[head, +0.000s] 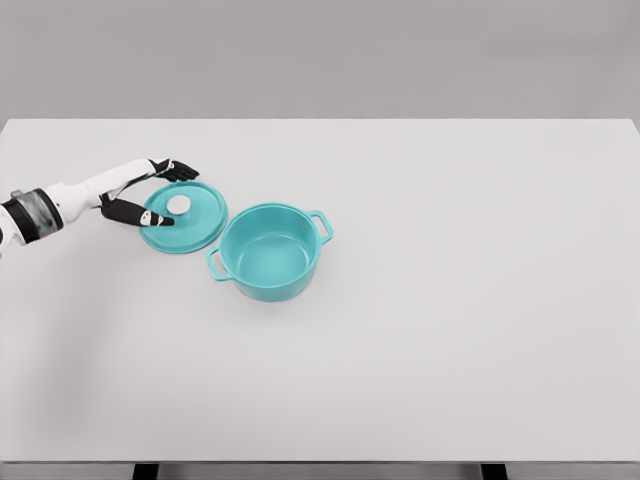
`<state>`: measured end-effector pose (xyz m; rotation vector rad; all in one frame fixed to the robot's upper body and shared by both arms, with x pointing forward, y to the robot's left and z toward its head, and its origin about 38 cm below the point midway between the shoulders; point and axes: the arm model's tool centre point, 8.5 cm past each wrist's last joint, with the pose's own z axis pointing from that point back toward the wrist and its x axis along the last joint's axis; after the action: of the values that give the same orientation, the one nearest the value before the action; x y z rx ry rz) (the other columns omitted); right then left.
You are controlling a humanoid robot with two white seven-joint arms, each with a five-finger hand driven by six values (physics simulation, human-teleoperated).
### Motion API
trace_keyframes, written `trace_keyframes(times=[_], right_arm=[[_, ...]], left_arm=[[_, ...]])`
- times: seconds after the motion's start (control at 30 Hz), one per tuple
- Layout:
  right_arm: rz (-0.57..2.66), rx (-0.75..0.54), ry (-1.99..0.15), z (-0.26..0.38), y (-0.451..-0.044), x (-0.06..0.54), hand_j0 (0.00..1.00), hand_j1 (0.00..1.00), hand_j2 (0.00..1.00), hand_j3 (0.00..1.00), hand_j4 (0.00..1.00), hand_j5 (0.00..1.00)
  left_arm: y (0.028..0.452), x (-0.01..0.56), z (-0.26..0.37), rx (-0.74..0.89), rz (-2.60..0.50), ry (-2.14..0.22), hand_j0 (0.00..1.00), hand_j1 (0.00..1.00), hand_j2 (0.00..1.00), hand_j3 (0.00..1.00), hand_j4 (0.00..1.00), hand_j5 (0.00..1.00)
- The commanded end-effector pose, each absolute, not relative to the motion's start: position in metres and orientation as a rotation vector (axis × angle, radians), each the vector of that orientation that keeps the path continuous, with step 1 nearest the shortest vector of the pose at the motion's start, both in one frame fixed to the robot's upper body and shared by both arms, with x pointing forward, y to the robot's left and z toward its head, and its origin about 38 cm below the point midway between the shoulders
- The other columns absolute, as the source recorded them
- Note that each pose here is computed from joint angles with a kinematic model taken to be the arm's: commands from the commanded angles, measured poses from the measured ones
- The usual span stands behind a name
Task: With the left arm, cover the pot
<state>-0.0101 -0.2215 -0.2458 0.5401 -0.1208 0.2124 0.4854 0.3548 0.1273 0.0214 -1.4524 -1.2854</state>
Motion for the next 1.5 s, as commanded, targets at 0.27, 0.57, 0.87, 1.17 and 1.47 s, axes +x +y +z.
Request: trace_keyframes(times=[0.27, 0.57, 0.87, 1.17, 1.47], right_arm=[[0.213, 0.541, -0.122, -0.246, -0.221, -0.01, 1.0, 1.0, 1.0, 1.0, 1.0, 1.0], [0.213, 0.541, -0.122, -0.246, -0.221, -0.01, 1.0, 1.0, 1.0, 1.0, 1.0, 1.0], [0.213, 0.541, -0.122, -0.246, -0.221, -0.01, 1.0, 1.0, 1.0, 1.0, 1.0, 1.0], [0.213, 0.541, -0.122, -0.246, -0.221, -0.01, 1.0, 1.0, 1.0, 1.0, 1.0, 1.0], [0.214, 0.541, -0.123, -0.246, -0.221, -0.01, 1.0, 1.0, 1.0, 1.0, 1.0, 1.0]], left_arm=[[0.354, 0.485, 0.126, 0.018, -1.272, -1.457, 0.79, 0.79, 0.79, 0.79, 0.79, 0.79], [0.351, 0.483, 0.12, 0.006, -1.285, -1.44, 0.76, 0.76, 0.76, 0.76, 0.76, 0.76], [0.352, 0.484, 0.114, 0.005, -1.267, -1.426, 0.69, 0.69, 0.69, 0.69, 0.69, 0.69], [0.357, 0.483, 0.109, 0.01, -1.25, -1.407, 0.55, 0.55, 0.55, 0.55, 0.55, 0.55], [0.35, 0.48, 0.117, -0.013, -1.288, -1.439, 0.48, 0.48, 0.48, 0.48, 0.48, 0.48]])
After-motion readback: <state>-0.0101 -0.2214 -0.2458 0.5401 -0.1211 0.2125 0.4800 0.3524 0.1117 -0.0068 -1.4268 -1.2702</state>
